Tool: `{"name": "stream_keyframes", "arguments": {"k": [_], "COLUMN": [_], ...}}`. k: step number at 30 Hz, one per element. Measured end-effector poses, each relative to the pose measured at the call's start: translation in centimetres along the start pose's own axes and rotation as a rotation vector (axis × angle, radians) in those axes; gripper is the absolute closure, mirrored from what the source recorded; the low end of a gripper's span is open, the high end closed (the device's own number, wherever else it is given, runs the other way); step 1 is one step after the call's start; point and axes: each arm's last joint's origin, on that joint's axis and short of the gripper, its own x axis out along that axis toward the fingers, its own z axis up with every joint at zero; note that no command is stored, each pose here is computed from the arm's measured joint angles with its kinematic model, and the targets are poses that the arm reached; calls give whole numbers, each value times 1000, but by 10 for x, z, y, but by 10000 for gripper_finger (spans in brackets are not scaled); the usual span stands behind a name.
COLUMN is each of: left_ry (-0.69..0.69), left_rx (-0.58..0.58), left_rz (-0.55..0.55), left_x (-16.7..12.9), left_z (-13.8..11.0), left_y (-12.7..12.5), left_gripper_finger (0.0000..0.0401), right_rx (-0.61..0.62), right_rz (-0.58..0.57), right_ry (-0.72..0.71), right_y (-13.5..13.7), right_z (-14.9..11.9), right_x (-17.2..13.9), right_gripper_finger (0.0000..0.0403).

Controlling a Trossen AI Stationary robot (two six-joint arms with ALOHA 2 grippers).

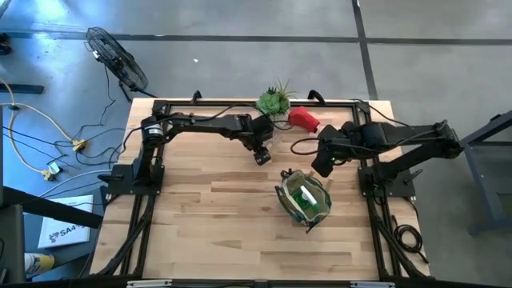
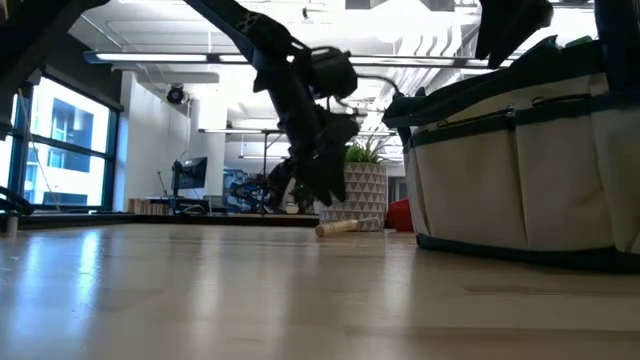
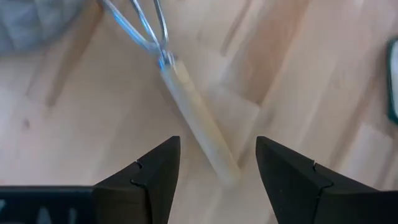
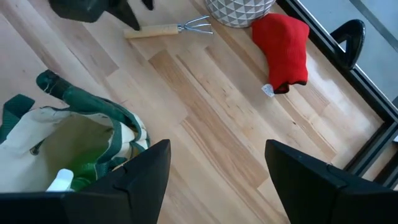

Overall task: Pick & Place Garden tools in Gardening bag
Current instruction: Put the brown hand rake into the gardening bag

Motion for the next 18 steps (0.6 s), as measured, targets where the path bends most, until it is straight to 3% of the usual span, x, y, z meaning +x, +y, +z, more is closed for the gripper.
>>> {"name": "stream_keyframes", "arguments": {"k": [7,18], "left_ry": [91,66], "left_rx": [-3,-10], "left_rz": [70,54], "left_x": [1,1], "left_z": [1,6], "left_y": [4,2], "left_gripper_finger": [194,194], "right_rx": [15,29], "right_rz": [8,25], "right_ry": [-10,-38], "right_y": [1,3], "right_z": [1,4], "right_x": [0,0], "right_gripper_finger": [149,149]}}
